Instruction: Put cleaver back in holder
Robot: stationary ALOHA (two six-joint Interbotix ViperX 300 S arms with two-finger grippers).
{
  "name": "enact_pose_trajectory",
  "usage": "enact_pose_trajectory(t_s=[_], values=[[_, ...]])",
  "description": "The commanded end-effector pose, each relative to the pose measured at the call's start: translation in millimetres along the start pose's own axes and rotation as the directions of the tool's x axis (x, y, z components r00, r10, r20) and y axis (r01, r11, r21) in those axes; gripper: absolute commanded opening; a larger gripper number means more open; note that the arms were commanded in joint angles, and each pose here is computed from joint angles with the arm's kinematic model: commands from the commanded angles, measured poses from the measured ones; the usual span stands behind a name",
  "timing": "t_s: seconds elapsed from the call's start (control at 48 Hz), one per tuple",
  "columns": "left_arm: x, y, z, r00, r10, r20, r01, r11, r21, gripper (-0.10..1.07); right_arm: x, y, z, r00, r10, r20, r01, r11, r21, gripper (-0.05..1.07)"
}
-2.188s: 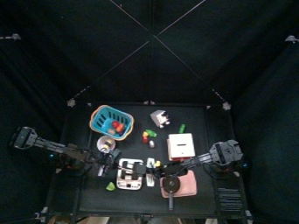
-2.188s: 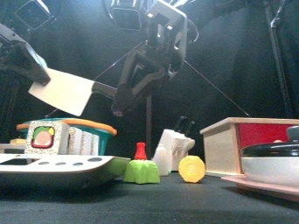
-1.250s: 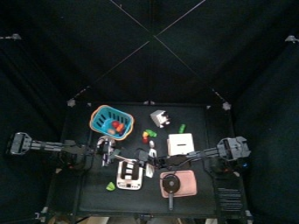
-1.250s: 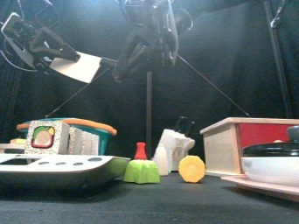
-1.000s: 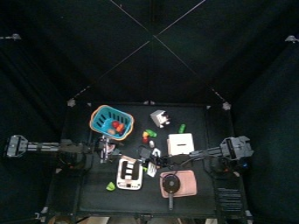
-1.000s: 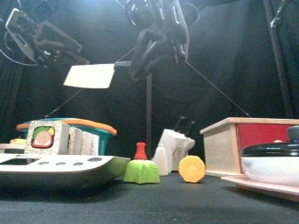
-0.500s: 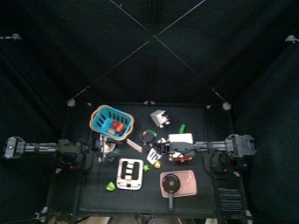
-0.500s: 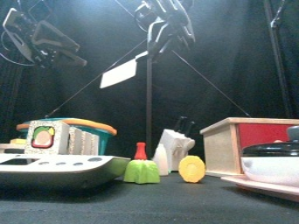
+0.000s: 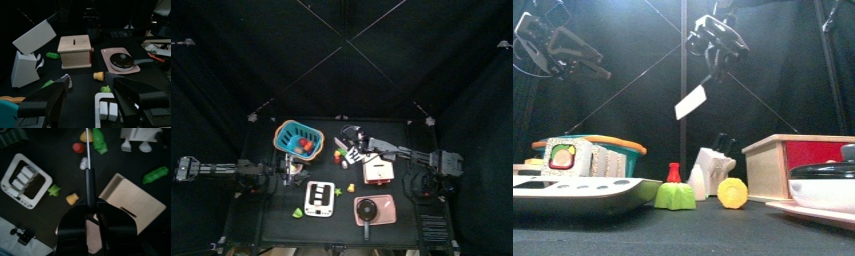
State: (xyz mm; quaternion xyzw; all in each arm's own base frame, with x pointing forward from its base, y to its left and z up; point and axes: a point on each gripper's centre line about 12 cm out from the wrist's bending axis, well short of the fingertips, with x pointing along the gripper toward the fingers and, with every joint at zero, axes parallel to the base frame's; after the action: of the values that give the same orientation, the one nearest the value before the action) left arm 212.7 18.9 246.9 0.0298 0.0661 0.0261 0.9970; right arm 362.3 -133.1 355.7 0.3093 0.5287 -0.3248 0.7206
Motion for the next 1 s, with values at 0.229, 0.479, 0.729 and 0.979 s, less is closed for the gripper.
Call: enact_pose_trajectory(t_s=[0.229, 0.479, 0.729, 0.979], values=[[1, 1.0, 2.9, 1.0, 0.004, 0.008, -0.004, 1.0, -0.003, 0.93, -1, -52, 12, 0.997, 0.029, -0.077, -0.022, 0.996, 0.089, 0.32], [1, 0.9, 1.6, 1.0, 0.004, 0.005, -0.004, 1.0, -0.003, 0.93, 9, -67, 14, 0.993, 0.005, -0.12, 0.004, 0.997, 0.074, 0.32], [1, 0.5, 1.0, 1.0, 0.002, 0.003, -0.002, 1.0, -0.003, 0.93, 17, -69, 14, 0.988, -0.01, -0.151, 0.021, 0.997, 0.071, 0.32], [0, 0.7, -0.3, 1.0, 0.003, 0.0, -0.003, 1.0, -0.002, 0.93, 27, -71, 11, 0.984, -0.028, -0.178, 0.041, 0.997, 0.067, 0.32]])
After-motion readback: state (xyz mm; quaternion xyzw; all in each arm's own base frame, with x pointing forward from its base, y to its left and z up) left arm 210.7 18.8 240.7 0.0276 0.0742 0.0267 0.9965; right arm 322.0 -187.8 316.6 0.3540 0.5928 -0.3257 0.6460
